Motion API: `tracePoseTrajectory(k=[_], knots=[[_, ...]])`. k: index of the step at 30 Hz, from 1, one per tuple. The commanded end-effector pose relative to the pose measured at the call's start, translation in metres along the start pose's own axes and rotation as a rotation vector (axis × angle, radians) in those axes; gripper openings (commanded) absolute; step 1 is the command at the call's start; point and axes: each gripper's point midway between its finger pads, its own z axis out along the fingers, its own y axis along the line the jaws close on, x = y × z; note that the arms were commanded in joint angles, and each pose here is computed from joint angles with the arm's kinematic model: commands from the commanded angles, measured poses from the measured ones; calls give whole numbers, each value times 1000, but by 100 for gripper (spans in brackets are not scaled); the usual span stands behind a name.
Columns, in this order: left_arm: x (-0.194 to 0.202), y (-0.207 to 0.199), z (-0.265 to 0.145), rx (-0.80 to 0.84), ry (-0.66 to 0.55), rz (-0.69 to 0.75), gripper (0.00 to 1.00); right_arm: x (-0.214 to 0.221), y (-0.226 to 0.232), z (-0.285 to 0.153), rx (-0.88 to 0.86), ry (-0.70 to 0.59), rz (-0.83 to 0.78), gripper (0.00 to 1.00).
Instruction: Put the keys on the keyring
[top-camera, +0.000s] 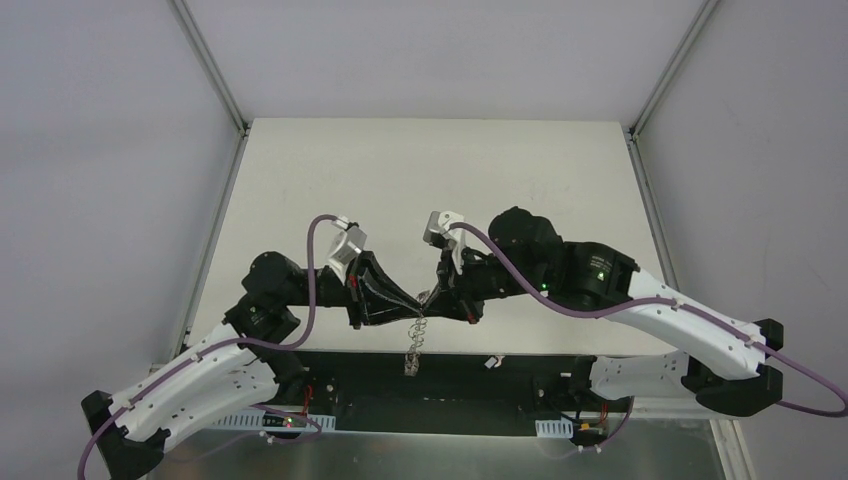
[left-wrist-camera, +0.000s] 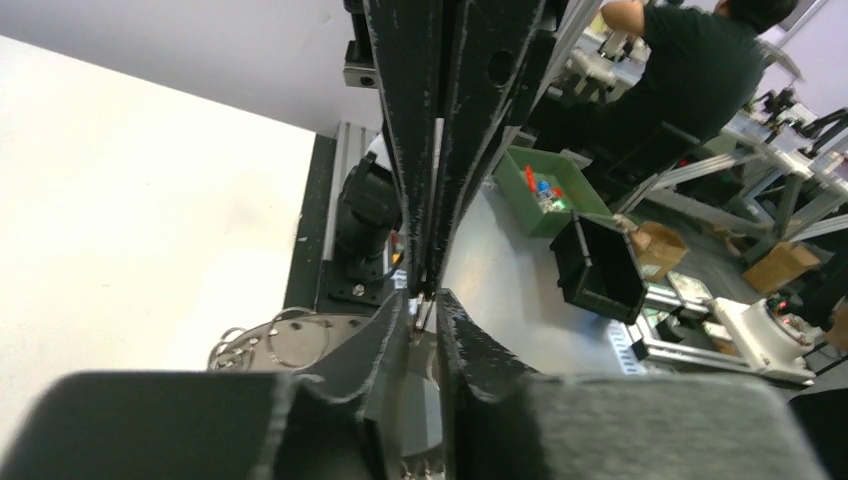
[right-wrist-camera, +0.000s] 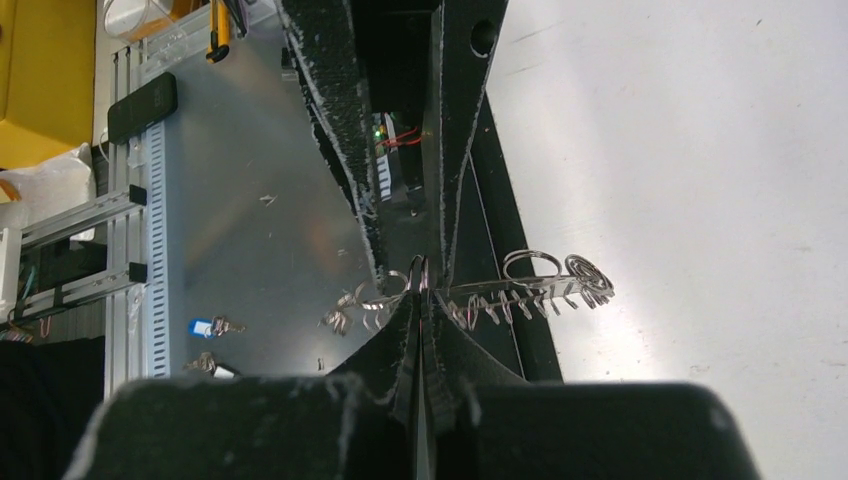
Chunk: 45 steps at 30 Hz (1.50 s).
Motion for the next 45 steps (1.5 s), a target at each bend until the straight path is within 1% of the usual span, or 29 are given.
tracePoseTrajectory(k=[1,2,10,14,17,18,22,24,26,30,38,43,45], knots=[[-9,-12,3,46,17,32,4,-17,14,-10,-45,-34,13,0],[-8,-11,4,50,26,28,0,-17,13,-10,-45,-33,11,0],[0,-13,1,66,45,42,0,-23,11,-13,-28,-54,0,0],[-3,-10,-1,36,17,69,0,-26,9,-17,-10,-87,-11,0],[-10,-8,-4,7,-27,108,0,-32,10,-22,-16,-149,-34,0],[-14,-8,-5,0,-48,121,0,-33,9,-23,-14,-179,-44,11],[-25,-9,-6,-9,-106,154,0,-32,8,-25,-19,-240,-75,38],[-30,-9,-6,-14,-134,164,0,-29,7,-25,-17,-251,-85,46],[-32,-9,-7,-20,-157,172,0,-26,6,-23,-20,-260,-98,50],[-37,-8,-9,-28,-205,172,0,-23,5,-15,-48,-308,-164,50],[-52,-19,-18,-7,-315,189,0,-23,-4,-3,-26,-433,-345,48],[-52,-22,-19,15,-338,186,0,-32,1,-6,-37,-514,-408,46],[-52,-23,-19,23,-341,184,0,-34,2,-7,-44,-524,-423,45]])
